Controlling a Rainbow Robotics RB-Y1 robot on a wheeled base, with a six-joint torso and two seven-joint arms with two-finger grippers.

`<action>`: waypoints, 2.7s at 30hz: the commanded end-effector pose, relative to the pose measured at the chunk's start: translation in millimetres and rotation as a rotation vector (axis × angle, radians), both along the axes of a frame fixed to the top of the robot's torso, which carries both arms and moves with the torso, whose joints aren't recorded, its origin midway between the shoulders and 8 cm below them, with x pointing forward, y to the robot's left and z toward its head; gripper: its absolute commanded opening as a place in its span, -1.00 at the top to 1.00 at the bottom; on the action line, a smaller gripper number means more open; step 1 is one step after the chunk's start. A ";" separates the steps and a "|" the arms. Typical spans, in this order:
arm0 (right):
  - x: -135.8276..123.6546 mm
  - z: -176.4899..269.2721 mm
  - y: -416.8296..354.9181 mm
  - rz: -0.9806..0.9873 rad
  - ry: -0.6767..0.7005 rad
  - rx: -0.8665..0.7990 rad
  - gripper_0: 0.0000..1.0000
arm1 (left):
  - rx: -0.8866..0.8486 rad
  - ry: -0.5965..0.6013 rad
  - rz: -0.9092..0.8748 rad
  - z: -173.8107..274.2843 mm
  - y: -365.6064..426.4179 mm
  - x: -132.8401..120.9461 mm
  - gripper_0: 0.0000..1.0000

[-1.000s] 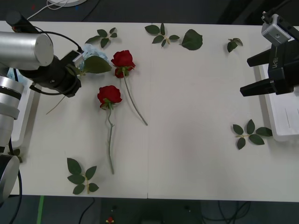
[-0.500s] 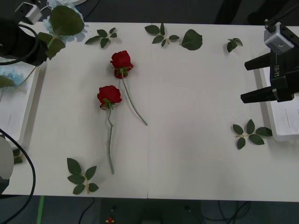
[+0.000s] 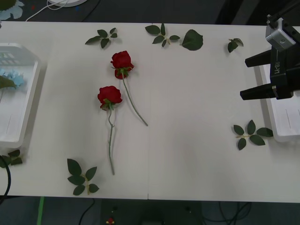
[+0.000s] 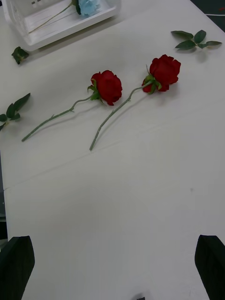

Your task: Place the red flowers into the right box and the blue flowers into the left box. If a person shows an open palm, hand one flower to the person first, then continue sorting.

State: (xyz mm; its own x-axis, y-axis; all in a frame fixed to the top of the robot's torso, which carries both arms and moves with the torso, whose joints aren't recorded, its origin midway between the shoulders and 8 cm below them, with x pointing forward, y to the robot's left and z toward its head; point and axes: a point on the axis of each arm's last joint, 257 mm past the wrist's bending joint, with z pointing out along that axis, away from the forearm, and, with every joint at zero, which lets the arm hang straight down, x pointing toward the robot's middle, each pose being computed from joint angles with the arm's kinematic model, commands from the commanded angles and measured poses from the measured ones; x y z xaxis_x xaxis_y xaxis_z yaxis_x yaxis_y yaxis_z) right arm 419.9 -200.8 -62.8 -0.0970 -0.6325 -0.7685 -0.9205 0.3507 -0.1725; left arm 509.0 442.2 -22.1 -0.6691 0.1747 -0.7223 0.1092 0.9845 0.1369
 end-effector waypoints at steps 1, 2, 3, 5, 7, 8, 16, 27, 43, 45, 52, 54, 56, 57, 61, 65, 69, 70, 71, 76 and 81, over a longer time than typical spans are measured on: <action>-1.8 6.9 -5.0 0.016 -0.035 -0.033 -1.00 | 0.059 -0.040 0.116 25.4 76.4 -43.9 1.00; -2.1 6.7 -5.1 0.017 -0.034 -0.034 -1.00 | 0.065 -0.043 0.134 25.4 89.9 -51.8 1.00; -1.8 6.9 -5.0 0.016 -0.035 -0.033 -1.00 | 0.070 -0.046 0.150 24.4 102.5 -58.9 1.00; -1.8 6.9 -5.0 0.016 -0.035 -0.033 -1.00 | 0.075 -0.047 0.168 21.2 118.0 -65.2 1.00; -1.9 6.7 -4.6 0.016 -0.034 -0.031 -1.00 | 0.093 -0.048 0.170 14.2 135.1 -68.4 1.00; -1.4 7.6 -4.6 0.015 -0.036 -0.030 -1.00 | 0.110 -0.049 0.165 8.9 143.9 -68.0 1.00; 1.5 11.6 -3.1 0.007 -0.044 -0.011 -1.00 | 0.144 -0.069 0.146 -41.2 170.1 -36.3 1.00; 1.5 11.6 -3.1 0.007 -0.044 -0.011 -1.00 | 0.155 0.041 0.191 -146.3 193.1 -20.5 1.00; 1.5 11.6 -3.1 0.007 -0.044 -0.011 -1.00 | 0.175 0.051 0.199 -174.5 200.6 -22.9 -1.00; 1.5 11.6 -3.1 0.007 -0.044 -0.011 -1.00 | 0.180 0.044 0.193 -172.4 199.7 -20.7 -1.00; 1.5 11.6 -3.1 0.007 -0.044 -0.011 -1.00 | 0.176 0.023 0.170 -165.9 192.4 -14.9 -1.00; 1.5 11.6 -3.1 0.007 -0.044 -0.011 -1.00 | 0.171 0.014 0.161 -163.0 188.6 -12.3 -1.00; 1.5 11.6 -3.1 0.007 -0.044 -0.011 -1.00 | 0.171 -0.001 0.146 -156.6 183.2 -8.3 -1.00; 1.5 11.6 -3.1 0.007 -0.044 -0.011 -1.00 | 0.171 -0.008 0.137 -152.2 179.9 -6.1 -1.00; 1.5 11.6 -3.1 0.007 -0.044 -0.011 -1.00 | 0.149 -0.030 0.078 -118.3 152.6 4.5 -1.00; 1.5 11.6 -3.1 0.007 -0.044 -0.011 -1.00 | 0.098 -0.013 0.018 -81.2 121.4 7.9 -1.00; 1.5 11.6 -3.1 0.007 -0.044 -0.011 -1.00 | -0.030 0.041 -0.036 -55.3 79.7 3.4 -1.00; 1.5 11.6 -3.1 0.007 -0.044 -0.011 -1.00 | -0.075 0.070 -0.047 -51.8 65.5 0.9 -1.00; 1.5 11.6 -3.1 0.007 -0.044 -0.011 -1.00 | -0.122 0.096 -0.060 -49.6 49.7 -0.5 -1.00; 1.5 11.6 -3.1 0.007 -0.044 -0.011 -1.00 | -0.218 0.177 -0.104 -46.2 -6.3 0.6 -1.00; 1.5 11.6 -3.1 0.007 -0.044 -0.011 -1.00 | -0.250 0.249 -0.119 -53.9 -63.0 2.9 -1.00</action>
